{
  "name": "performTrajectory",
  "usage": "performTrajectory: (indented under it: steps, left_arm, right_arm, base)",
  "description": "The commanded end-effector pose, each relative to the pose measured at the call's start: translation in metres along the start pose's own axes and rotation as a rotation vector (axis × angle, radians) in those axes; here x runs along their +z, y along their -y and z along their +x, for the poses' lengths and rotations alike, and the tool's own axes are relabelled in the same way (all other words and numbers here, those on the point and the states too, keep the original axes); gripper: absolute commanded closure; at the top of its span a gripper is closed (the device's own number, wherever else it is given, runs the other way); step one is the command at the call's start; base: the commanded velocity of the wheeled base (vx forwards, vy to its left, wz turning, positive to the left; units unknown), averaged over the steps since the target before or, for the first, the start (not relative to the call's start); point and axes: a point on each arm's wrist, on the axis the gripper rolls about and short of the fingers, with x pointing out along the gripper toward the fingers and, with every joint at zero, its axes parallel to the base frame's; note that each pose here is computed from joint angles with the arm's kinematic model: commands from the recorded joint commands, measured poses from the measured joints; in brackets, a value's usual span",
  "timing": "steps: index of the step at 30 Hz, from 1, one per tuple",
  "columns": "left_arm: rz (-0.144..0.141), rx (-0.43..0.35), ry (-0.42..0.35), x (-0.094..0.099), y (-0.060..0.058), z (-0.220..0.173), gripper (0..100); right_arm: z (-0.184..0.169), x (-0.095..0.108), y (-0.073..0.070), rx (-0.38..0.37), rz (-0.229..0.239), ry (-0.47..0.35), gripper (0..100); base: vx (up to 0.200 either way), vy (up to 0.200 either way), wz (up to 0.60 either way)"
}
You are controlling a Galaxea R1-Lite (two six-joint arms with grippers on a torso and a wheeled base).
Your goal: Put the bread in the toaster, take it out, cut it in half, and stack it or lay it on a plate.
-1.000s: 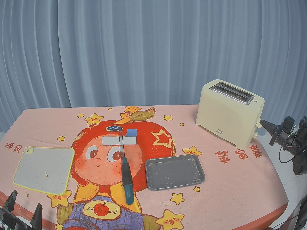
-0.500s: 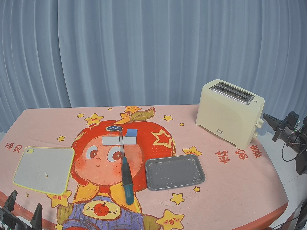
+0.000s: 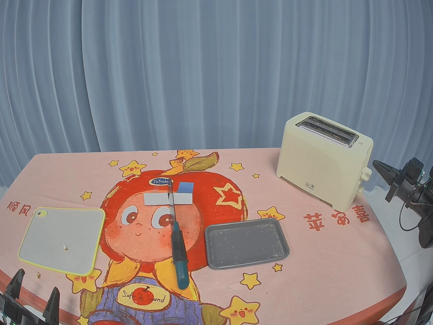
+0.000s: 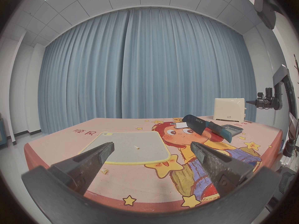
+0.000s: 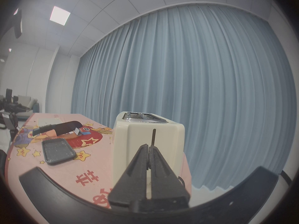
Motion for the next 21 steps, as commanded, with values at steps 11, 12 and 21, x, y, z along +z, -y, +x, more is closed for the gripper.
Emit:
performTrajectory:
  steps: [11,12,21]
  left_arm:
    - [0.000,0.000,-0.017,-0.004,0.000,0.001,0]
    - [0.000,0.000,-0.017,-0.004,0.000,0.001,0]
    - [0.000,0.000,-0.017,-0.004,0.000,0.001,0]
  right_arm:
    - [-0.021,0.024,-0.035,0.052,-0.058,0.052,100]
    - [-0.020,0.024,-0.035,0.053,-0.061,0.053,100]
    - [-0.024,0.032,-0.050,0.097,-0.080,0.080,100]
  base:
    - [0.000,0.000,0.00]
    - [0.000,0.000,0.00]
    - [0.000,0.000,0.00]
